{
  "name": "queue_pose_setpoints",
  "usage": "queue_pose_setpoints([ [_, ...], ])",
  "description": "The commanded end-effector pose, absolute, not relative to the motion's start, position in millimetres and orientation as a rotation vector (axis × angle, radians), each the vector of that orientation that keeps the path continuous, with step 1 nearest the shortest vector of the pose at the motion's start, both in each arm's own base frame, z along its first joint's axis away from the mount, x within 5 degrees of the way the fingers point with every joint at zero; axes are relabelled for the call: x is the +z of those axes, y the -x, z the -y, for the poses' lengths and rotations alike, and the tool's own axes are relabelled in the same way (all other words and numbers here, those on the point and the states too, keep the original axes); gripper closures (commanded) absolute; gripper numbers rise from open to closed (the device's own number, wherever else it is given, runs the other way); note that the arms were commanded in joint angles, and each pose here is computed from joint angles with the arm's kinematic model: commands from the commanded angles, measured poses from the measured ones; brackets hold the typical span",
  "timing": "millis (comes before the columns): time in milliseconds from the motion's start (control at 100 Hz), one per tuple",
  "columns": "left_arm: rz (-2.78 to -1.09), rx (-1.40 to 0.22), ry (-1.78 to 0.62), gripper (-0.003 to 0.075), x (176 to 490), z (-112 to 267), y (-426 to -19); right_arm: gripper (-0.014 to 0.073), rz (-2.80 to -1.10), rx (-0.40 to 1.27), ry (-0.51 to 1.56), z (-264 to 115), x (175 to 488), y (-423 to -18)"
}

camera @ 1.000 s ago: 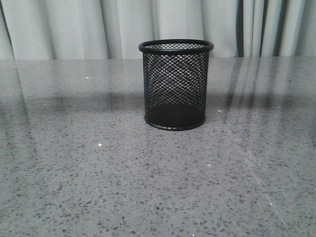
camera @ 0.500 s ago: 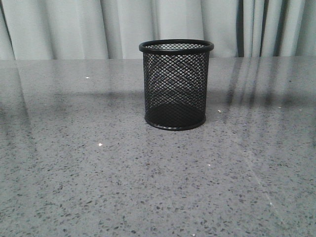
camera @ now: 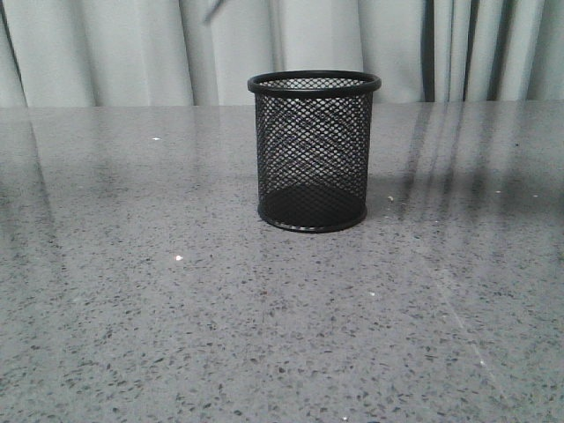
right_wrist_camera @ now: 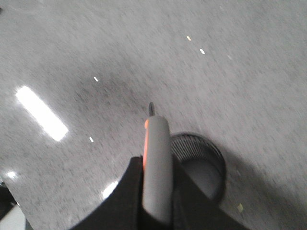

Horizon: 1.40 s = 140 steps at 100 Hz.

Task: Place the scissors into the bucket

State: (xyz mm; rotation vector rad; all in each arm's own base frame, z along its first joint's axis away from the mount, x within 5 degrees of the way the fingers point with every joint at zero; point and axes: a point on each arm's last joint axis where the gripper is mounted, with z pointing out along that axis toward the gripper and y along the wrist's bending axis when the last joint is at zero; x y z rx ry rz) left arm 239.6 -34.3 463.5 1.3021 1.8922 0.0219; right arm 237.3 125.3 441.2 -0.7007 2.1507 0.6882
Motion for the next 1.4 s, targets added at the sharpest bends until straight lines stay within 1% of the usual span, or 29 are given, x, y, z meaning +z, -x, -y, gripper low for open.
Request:
queue_pose_setpoints([
  [0,-1.812,0.02,-1.238,0.0356,482.7,37.6,-229.3,0.0657,-2.084,0.646,0.645,-115.5,464.4,-222.0],
  [160,-1.815,0.017,-1.233,0.0356,482.7,37.6,-229.3,0.0657,-2.102,0.581,0.628,-107.1,468.7,-211.0],
  [330,-1.811,0.019,-1.228,0.0356,483.1,37.6,-229.6,0.0657,-2.188,0.513,0.666,-100.3,469.3,-202.2],
  [460,-1.803,0.001,-1.224,0.0356,483.8,38.9,-229.4,0.0657,-2.182,0.504,0.666,-99.7,471.3,-201.7],
  [590,-1.789,-0.027,-1.216,0.0356,485.0,40.9,-229.0,0.0657,-2.205,0.503,0.667,-102.0,466.1,-209.4],
  [960,-1.787,-0.024,-1.213,0.0356,485.3,40.8,-229.3,0.0657,-2.327,0.5,0.682,-113.6,436.3,-245.7],
  [1290,-1.794,-0.028,-1.212,0.0356,483.1,40.6,-233.3,0.0655,-2.321,0.518,0.716,-117.0,433.5,-248.8],
  [1340,-1.793,-0.027,-1.21,0.0356,483.2,40.6,-233.4,0.0641,-2.31,0.527,0.724,-117.9,434.1,-248.8],
  [1390,-1.791,-0.025,-1.209,0.0356,483.4,40.6,-233.6,0.0596,-2.3,0.544,0.72,-119.0,435.0,-248.9],
])
